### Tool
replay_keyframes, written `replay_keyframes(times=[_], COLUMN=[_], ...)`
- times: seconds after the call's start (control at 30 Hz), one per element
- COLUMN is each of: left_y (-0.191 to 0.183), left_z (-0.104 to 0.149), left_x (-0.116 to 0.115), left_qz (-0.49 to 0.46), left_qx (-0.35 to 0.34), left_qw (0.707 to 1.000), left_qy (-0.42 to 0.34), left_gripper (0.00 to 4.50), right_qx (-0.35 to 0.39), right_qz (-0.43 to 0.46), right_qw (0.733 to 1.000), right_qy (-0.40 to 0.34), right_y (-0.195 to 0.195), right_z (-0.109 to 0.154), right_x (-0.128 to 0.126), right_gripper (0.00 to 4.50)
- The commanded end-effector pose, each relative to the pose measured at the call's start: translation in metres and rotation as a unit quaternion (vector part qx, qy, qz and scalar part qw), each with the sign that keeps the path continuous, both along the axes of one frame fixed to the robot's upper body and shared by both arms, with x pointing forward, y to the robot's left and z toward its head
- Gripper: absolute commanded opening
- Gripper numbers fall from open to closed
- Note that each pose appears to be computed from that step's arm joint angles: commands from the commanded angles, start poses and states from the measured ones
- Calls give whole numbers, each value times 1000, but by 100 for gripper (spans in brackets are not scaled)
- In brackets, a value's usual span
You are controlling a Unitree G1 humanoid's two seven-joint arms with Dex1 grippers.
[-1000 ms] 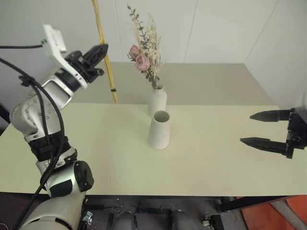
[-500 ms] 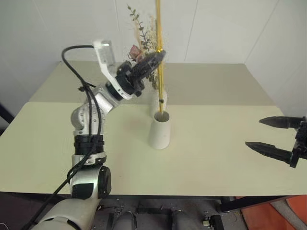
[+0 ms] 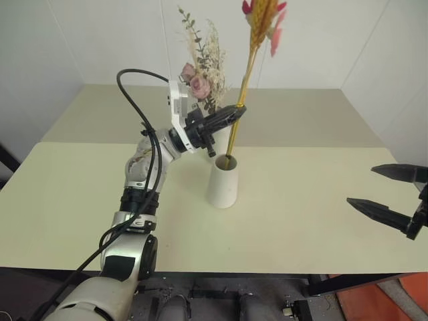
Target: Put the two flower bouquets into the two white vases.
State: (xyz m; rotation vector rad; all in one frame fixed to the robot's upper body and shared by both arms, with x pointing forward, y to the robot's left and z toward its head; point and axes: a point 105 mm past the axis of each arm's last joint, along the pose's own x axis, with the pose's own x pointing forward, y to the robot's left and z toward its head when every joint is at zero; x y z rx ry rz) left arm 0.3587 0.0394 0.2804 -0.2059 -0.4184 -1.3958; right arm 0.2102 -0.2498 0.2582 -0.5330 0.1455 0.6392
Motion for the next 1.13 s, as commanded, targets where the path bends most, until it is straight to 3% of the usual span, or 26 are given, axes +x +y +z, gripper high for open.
replay_keyframes(times=[0.03,0.23,0.33,0.4,0.57,0.77,0.93,1.13], left_y=[0,11,26,40,81,116,148,168], left_z=[8,-4,-28,-36,-28,-14,-19,-7], left_x=[-13,-27,-27,-26,-22,-36,-44,-49], left_qz=[-25,-25,25,43,108,139,173,206], left_qx=[2,54,160,202,227,256,354,378], left_qw=[999,997,984,976,965,951,912,894], left_qy=[-25,-41,-70,-77,-79,-101,-116,-124], left_gripper=[96,298,402,445,445,445,445,445], right_qx=[-7,-5,-10,-10,-19,-31,-40,-50], right_qz=[-3,3,1,-1,-4,-9,-25,-34], right_qw=[1000,1000,1000,1000,1000,999,999,998], right_qy=[-16,-19,-21,-21,-13,-15,-23,-33], right_y=[-1,1,1,-1,-6,-16,-30,-40], right_z=[7,6,6,6,4,8,9,10], right_x=[-2,1,1,0,-2,0,5,7], right_gripper=[450,450,450,450,450,450,450,450])
